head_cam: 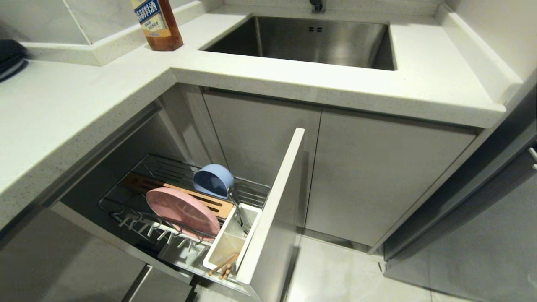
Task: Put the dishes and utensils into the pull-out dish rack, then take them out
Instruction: Take the plate out of the cupboard
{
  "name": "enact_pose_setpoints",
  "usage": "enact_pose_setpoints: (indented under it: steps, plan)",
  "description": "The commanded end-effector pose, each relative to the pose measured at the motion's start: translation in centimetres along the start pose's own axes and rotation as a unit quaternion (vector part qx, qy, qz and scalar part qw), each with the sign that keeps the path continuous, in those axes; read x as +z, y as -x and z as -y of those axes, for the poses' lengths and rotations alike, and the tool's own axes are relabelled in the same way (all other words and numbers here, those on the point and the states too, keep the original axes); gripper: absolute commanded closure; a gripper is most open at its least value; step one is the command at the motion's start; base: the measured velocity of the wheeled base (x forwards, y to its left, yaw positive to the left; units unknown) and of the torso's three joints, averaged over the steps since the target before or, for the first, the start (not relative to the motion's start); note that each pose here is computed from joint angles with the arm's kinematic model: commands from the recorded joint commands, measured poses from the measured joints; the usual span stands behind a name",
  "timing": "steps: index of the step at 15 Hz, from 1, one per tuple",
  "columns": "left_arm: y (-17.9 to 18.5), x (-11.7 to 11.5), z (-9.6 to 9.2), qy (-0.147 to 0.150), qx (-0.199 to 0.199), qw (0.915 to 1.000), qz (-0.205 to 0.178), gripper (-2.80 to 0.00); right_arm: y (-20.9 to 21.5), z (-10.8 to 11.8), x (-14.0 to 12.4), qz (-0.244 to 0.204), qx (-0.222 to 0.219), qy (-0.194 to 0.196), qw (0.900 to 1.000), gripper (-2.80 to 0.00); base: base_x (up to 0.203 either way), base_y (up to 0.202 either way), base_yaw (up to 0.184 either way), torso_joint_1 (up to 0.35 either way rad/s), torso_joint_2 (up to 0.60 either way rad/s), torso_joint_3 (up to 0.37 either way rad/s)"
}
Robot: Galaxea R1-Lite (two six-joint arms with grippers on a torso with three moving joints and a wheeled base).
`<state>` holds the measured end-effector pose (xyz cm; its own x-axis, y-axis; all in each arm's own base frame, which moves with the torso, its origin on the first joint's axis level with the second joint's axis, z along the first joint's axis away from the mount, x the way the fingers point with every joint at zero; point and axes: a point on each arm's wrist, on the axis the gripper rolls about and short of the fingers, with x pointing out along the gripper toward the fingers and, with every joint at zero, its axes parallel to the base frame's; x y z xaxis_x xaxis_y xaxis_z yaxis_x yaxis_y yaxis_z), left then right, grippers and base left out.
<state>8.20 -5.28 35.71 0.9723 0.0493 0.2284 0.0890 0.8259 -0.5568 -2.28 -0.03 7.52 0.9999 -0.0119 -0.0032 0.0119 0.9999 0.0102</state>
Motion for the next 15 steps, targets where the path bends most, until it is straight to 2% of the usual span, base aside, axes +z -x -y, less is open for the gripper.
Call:
enact_pose_setpoints:
  steps: [1,3,5,8,10,12,15]
  plan:
    - [2.1,2.7,-1.5,-0.003,-0.014,0.9992,0.038,0.0,0.0,0.0,-0.1,-0.001,0.0,0.0,1.0,0.0,0.0,0.0,0.0,0.0,0.0,0.0]
    - [3.9,4.1,-2.6,-0.046,-0.039,0.9972,0.044,0.0,0.0,0.0,0.0,-0.001,0.0,0.0,1.0,0.0,0.0,0.0,0.0,0.0,0.0,0.0]
    - [6.3,5.0,-3.9,-0.105,-0.048,0.9924,0.043,0.0,0.0,0.0,-0.1,-0.001,0.0,0.0,1.0,0.0,0.0,0.0,0.0,0.0,0.0,0.0]
    - [9.8,4.9,-5.3,-0.177,-0.041,0.9831,0.026,0.0,0.0,0.0,0.0,-0.001,0.0,0.0,1.0,0.0,0.0,0.0,0.0,0.0,0.0,0.0]
    - [11.6,3.8,-6.1,-0.202,-0.02,0.9789,0.017,0.0,0.0,0.0,0.0,-0.001,0.0,0.001,1.0,0.0,0.0,0.0,0.0,0.0,0.0,0.0]
    - [13.2,2.4,-7.0,-0.216,-0.008,0.9763,0.013,0.0,0.0,0.0,0.0,-0.001,0.0,0.0,1.0,0.0,0.0,0.0,0.0,0.0,0.0,0.0]
    - [15.8,0.2,-8.7,-0.252,-0.009,0.9675,0.016,0.0,0.0,0.0,0.0,-0.001,0.001,0.0,1.0,0.0,0.0,0.0,0.0,0.0,0.0,0.0]
